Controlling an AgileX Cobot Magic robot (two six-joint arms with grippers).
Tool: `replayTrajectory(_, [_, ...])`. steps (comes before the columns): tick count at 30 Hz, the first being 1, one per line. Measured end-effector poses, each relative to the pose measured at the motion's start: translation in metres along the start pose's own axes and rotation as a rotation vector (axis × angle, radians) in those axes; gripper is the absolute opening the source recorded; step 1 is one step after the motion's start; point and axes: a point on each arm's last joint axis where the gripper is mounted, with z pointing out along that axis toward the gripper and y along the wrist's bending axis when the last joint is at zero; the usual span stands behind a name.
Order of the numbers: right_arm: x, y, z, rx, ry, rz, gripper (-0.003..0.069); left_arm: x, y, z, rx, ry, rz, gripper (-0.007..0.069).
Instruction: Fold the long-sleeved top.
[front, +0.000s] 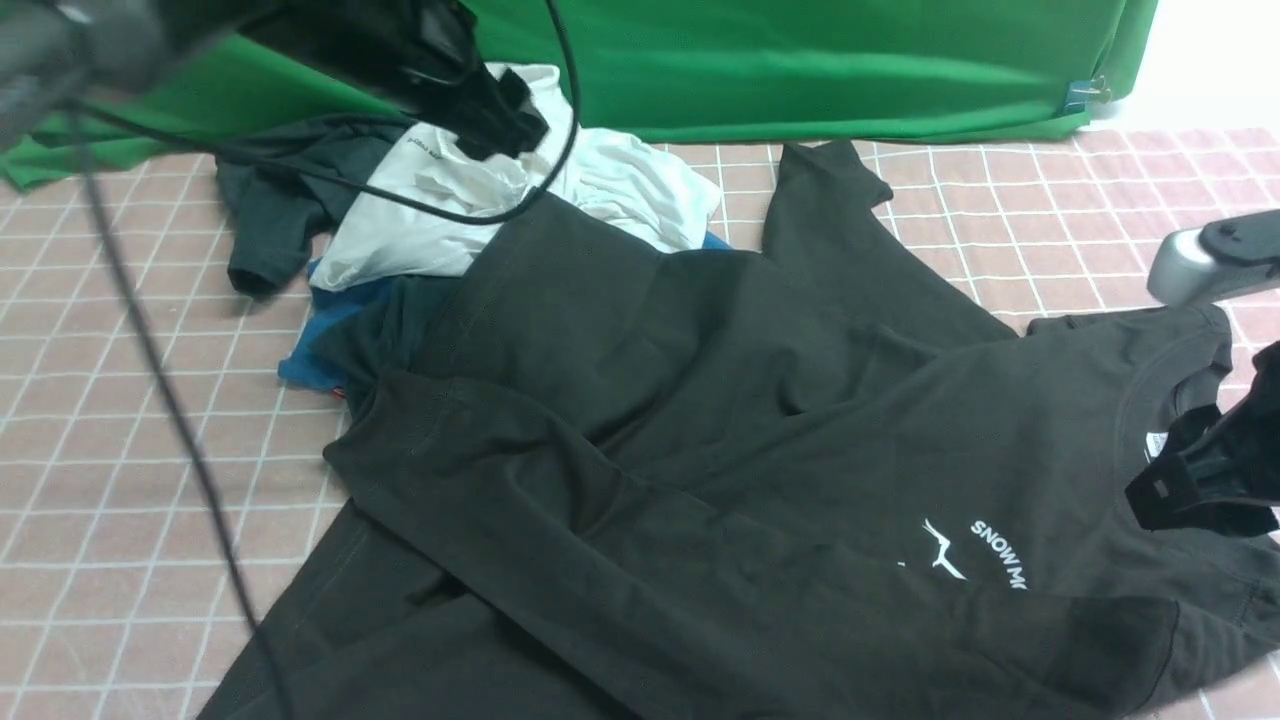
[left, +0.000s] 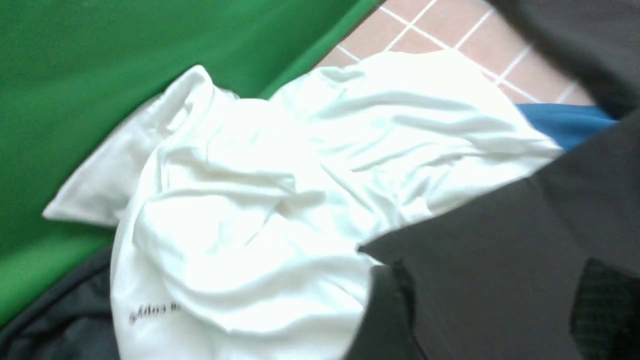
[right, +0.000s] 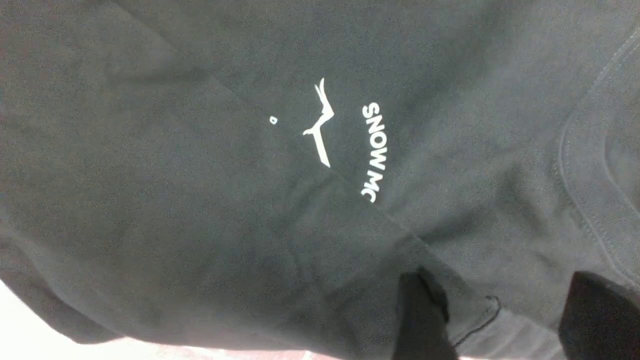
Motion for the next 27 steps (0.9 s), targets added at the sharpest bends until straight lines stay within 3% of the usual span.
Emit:
replayTrajectory(5, [0.0,0.0,-0.002,0.0,-0.007,-0.001,0.0407,0.01,0.001,0.025,0.026,0.026,0.015,0.0461])
replayTrajectory(9, [0.001,0.001,-0.003,-0.002,-0.01,-0.001,0.0407,0.015,-0.008,0.043,0.059,0.029,0.143,0.0426])
replayTrajectory(17, [0.0,0.001,-0.003,-0.004,-0.012,-0.005,0.0407,0.02,-0.009,0.066,-0.003,0.021,0.254,0.0386])
replayTrajectory(22, [0.0,0.001,-0.003,-0.005,-0.012,-0.004,0.0407,0.029,-0.013,0.071,0.051,0.074,0.309,0.0378])
replayTrajectory(27, [0.0,0.001,-0.003,-0.005,-0.012,-0.012,0.0407,0.03,-0.017,0.071,0.098,0.069,0.38,0.0264])
